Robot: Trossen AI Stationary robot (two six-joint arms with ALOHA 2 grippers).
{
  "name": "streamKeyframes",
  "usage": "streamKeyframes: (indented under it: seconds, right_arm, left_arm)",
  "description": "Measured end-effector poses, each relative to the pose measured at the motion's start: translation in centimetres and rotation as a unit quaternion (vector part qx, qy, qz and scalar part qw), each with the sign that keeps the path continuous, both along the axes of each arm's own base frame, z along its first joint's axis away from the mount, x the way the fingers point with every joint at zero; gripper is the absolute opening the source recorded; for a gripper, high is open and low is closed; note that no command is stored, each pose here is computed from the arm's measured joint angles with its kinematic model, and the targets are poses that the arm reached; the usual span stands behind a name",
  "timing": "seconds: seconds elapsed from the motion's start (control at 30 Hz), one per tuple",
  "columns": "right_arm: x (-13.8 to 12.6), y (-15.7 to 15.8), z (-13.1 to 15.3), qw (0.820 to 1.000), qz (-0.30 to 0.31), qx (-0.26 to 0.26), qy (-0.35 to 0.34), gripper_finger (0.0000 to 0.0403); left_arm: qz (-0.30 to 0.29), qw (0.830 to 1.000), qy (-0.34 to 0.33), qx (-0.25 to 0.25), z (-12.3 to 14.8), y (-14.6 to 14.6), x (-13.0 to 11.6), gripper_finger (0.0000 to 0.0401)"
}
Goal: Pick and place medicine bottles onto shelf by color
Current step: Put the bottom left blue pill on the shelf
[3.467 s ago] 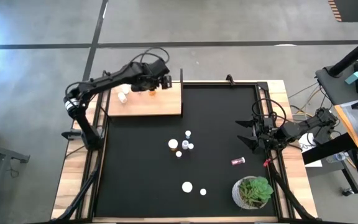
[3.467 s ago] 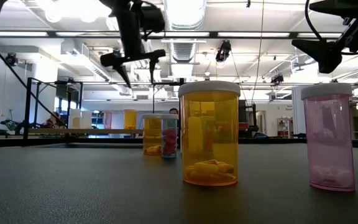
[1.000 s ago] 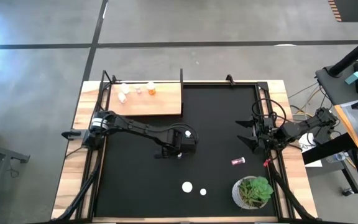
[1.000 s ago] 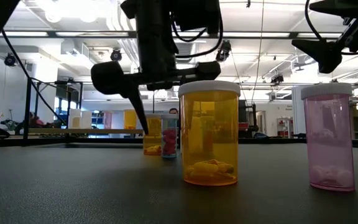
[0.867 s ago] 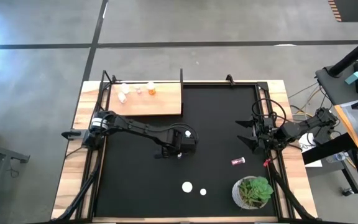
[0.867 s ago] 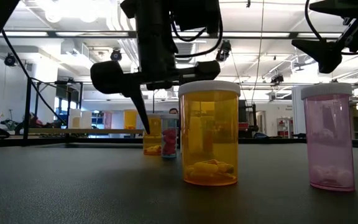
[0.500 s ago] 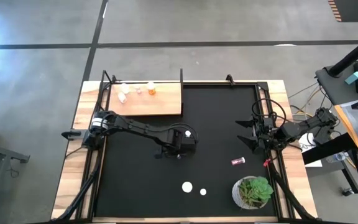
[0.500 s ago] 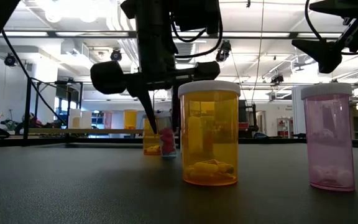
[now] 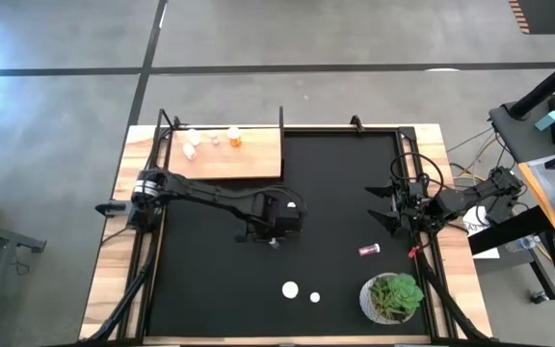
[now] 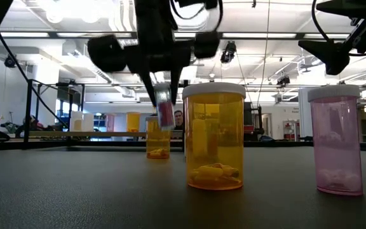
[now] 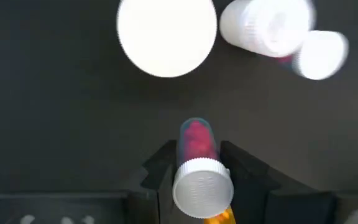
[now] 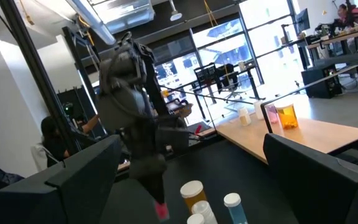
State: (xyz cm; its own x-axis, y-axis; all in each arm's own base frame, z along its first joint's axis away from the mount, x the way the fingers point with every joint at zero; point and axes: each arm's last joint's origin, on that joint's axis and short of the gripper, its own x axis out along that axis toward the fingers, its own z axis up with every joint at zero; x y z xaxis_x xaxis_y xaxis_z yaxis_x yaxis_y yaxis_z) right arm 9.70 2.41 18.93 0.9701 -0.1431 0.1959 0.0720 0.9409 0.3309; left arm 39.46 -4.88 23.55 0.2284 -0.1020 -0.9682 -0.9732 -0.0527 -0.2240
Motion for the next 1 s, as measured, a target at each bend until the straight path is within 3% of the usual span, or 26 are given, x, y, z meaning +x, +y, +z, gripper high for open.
streamKeyframes:
  seconds: [0.4,0.67,0.9,1.0]
  right_arm:
    - [0.0,0.0,0.0,1.0,0.0,-0.001,0.003,0.0384]
    - [0.0,0.0,-0.1,1.0,0.0,-0.002,0.005,0.0384]
    - [0.1,0.0,-0.1,1.0,0.0,-0.002,0.005,0.0384]
    - [0.1,0.0,-0.1,1.0,0.0,-0.002,0.005,0.0384]
  left_arm:
    - [0.044,0.998,-0.011,0.038,5.7,2.8,-3.9,0.0098]
    - [0.093,0.993,0.044,0.054,5.8,6.6,-5.1,0.0098]
    - [0.078,0.994,0.047,0.068,5.7,10.4,-5.5,0.0098]
    - [0.079,0.991,0.051,0.097,5.7,12.4,-5.8,0.0098]
